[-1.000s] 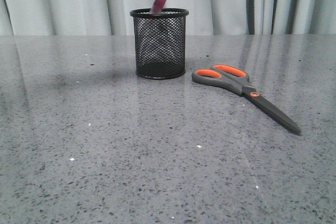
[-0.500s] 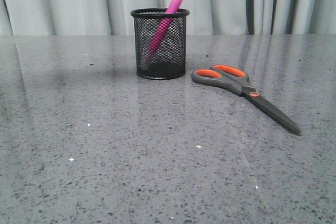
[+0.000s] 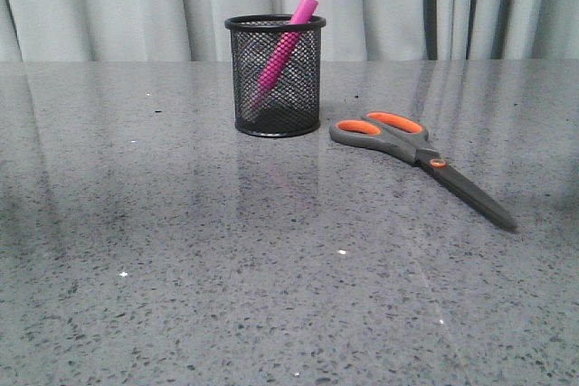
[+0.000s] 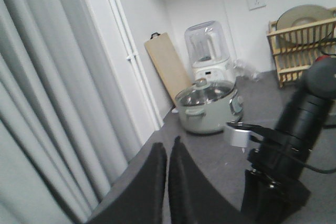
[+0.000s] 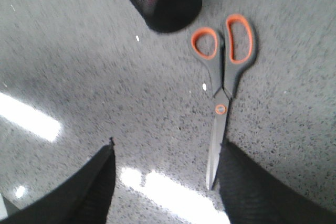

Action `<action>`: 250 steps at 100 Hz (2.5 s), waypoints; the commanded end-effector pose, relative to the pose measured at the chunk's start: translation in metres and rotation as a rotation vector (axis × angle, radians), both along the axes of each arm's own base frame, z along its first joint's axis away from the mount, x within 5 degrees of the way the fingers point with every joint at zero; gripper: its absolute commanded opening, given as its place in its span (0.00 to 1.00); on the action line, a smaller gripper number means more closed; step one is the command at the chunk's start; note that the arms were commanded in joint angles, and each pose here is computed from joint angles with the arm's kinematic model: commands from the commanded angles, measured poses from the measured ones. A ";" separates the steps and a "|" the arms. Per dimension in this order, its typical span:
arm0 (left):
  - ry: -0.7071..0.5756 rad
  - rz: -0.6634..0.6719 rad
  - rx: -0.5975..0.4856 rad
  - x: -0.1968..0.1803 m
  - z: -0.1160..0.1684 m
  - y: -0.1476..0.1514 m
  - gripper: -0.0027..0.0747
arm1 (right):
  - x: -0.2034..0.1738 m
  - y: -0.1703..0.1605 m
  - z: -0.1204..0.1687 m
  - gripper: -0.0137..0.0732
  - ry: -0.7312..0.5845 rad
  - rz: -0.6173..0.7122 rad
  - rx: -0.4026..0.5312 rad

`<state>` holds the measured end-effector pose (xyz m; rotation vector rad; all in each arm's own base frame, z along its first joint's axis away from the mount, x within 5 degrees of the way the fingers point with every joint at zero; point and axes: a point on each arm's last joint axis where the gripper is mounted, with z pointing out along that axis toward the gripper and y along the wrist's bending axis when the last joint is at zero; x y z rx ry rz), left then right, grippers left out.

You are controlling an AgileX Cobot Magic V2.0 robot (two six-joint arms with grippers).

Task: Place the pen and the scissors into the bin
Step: 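Lower the right gripper onto the scissors handles and grasp them, then lift the scissors over the mesh cup and lower them in, blades down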

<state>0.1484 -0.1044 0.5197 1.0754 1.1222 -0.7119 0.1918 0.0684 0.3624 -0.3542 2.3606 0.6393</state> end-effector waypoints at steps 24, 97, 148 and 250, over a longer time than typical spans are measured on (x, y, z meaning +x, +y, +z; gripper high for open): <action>-0.031 0.189 -0.102 -0.103 0.004 0.028 0.01 | 0.081 0.026 -0.012 0.61 0.154 0.021 -0.294; -0.029 0.202 -0.077 -0.130 -0.042 0.037 0.01 | 0.137 0.088 -0.071 0.61 0.296 0.042 -0.386; -0.057 0.163 -0.027 -0.133 -0.045 0.037 0.01 | 0.154 0.098 -0.108 0.61 0.349 0.017 -0.419; -0.072 0.177 0.002 -0.132 -0.047 0.038 0.01 | 0.106 0.056 0.003 0.08 0.066 -0.082 -0.343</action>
